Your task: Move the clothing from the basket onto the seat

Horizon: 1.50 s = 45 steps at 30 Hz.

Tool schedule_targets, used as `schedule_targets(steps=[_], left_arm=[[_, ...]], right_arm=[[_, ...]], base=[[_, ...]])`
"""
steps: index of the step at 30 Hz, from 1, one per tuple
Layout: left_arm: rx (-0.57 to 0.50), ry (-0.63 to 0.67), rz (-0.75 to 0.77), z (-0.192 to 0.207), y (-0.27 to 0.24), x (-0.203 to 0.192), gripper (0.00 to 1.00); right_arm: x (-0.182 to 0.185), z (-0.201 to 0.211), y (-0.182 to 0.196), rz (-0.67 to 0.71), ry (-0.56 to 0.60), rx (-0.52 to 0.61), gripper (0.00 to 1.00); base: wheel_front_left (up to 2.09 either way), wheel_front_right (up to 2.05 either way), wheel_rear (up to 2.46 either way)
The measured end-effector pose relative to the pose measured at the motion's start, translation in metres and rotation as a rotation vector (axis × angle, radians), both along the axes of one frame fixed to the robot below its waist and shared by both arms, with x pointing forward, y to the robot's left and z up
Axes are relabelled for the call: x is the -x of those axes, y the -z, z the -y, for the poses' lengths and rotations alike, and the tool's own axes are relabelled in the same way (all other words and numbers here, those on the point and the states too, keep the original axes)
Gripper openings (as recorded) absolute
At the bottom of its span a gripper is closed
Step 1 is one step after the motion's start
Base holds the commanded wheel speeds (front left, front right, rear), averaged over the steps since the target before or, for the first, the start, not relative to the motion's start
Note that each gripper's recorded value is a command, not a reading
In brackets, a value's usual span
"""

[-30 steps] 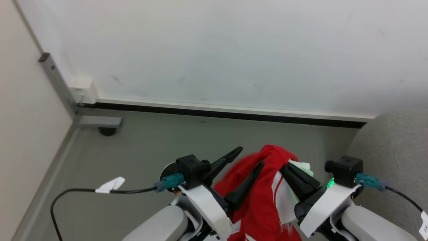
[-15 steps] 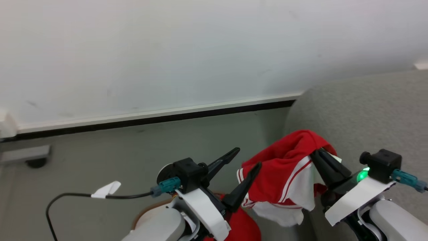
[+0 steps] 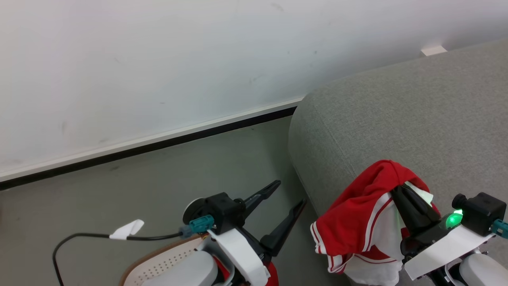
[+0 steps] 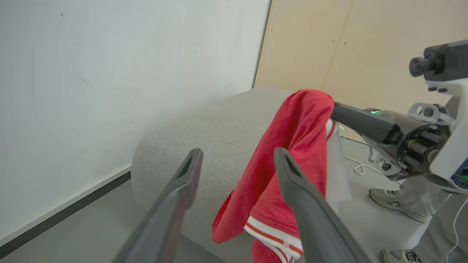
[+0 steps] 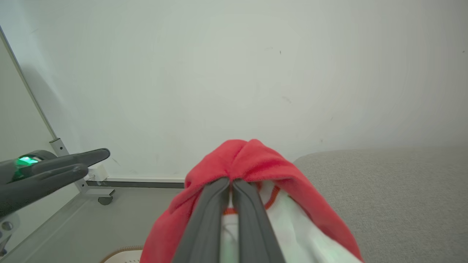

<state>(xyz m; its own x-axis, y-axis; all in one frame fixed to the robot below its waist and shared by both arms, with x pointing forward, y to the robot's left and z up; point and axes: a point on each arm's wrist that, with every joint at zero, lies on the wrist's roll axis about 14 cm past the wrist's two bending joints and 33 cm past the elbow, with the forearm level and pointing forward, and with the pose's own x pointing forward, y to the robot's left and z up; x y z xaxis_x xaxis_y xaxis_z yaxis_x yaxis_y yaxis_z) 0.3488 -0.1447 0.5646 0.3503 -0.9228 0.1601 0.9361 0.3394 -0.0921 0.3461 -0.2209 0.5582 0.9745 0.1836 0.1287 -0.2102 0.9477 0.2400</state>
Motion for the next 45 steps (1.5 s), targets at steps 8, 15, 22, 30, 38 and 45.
schedule_targets(steps=[8, 15, 22, 30, 38, 45], left_arm=[[-0.008, 0.018, -0.011, 0.005, 0.005, 0.004, 1.0], [-0.009, 0.008, -0.019, 0.001, 0.007, 0.004, 1.0], [-0.017, -0.016, -0.048, -0.01, 0.021, -0.013, 1.0], [-0.032, -0.07, -0.087, -0.037, 0.047, -0.053, 1.0], [-0.069, -0.145, -0.165, -0.071, 0.09, -0.085, 1.0], [-0.1, -0.181, -0.193, -0.093, 0.117, -0.104, 1.0]], right_arm=[[0.01, 0.006, 0.0, 0.009, 0.026, 0.002, 0.0], [0.007, 0.003, 0.001, 0.006, 0.013, 0.007, 0.0], [-0.026, 0.011, -0.019, 0.024, -0.03, 0.094, 0.0], [-0.097, 0.057, -0.074, 0.075, 0.022, 0.218, 0.0], [-0.153, 0.126, -0.119, 0.125, 0.197, 0.33, 0.0], [-0.184, 0.166, -0.076, -0.007, 0.312, 0.381, 0.0]], base=[[0.0, 0.0, 0.0], [0.0, 0.0, 0.0], [0.0, 0.0, 0.0], [0.0, 0.0, 0.0], [0.0, 0.0, 0.0], [0.0, 0.0, 0.0]])
